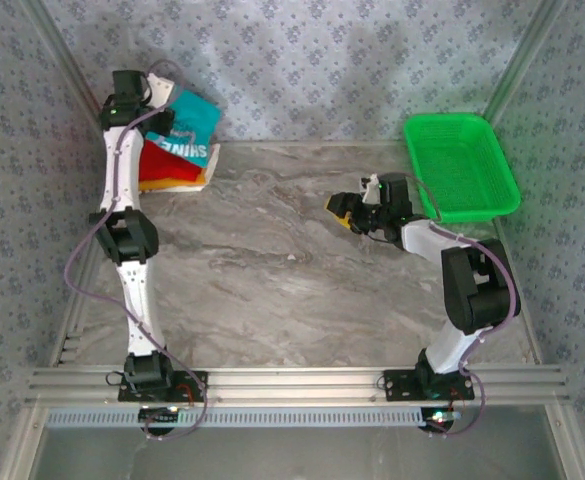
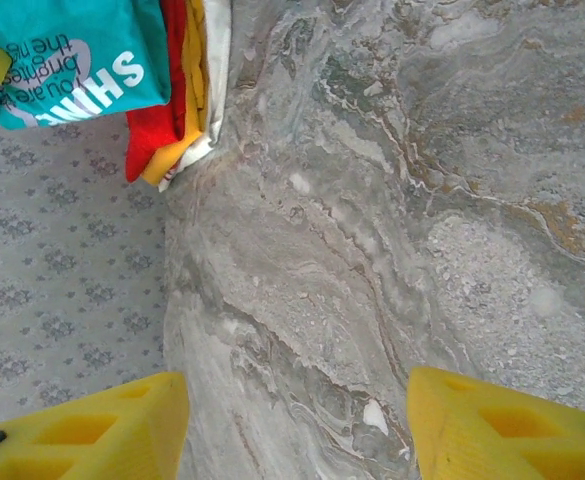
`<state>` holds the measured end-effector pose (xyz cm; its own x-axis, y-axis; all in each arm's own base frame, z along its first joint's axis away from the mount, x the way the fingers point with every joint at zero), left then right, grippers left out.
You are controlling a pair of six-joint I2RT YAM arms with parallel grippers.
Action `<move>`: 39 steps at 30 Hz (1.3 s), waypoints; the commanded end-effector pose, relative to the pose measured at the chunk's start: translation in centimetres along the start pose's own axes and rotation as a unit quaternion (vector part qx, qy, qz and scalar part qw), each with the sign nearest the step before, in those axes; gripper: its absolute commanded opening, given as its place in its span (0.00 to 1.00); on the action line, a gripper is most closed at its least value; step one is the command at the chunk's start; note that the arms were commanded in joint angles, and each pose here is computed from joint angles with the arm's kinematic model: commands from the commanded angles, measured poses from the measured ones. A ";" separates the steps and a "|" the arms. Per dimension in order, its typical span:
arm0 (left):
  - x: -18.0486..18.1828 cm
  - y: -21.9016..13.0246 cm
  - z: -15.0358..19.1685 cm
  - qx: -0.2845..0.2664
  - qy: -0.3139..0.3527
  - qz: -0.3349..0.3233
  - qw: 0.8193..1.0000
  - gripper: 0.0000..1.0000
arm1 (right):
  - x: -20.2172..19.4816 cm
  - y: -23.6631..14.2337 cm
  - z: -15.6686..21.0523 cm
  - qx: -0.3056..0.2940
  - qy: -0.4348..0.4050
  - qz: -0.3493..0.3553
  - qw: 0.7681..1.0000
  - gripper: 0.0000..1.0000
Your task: Fold and stack the t-shirts
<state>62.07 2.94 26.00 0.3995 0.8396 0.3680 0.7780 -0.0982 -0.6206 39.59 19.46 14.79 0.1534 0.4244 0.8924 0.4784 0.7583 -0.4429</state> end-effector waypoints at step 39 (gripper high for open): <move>-14.2 -23.8 16.1 -0.184 -0.217 -0.223 0.932 0.98 | -3.9 -15.6 -4.9 -0.352 -0.311 0.351 0.810 0.96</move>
<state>30.26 1.38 25.16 -0.0952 0.9904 0.0999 0.9608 0.1177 -0.2511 36.91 8.03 20.62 0.0976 0.9272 0.3616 0.8692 0.0975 -0.4847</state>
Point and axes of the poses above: each hand's point on the last joint's axis, 136 mm out from that joint toward the fingers, its own y axis out along the fingers, its own x axis along the line the jaws close on, z = x × y, the point moved 2 cm from there along -y, back along the fingers, and after that the axes turned 14 degrees about y, right-handed, at the moved point
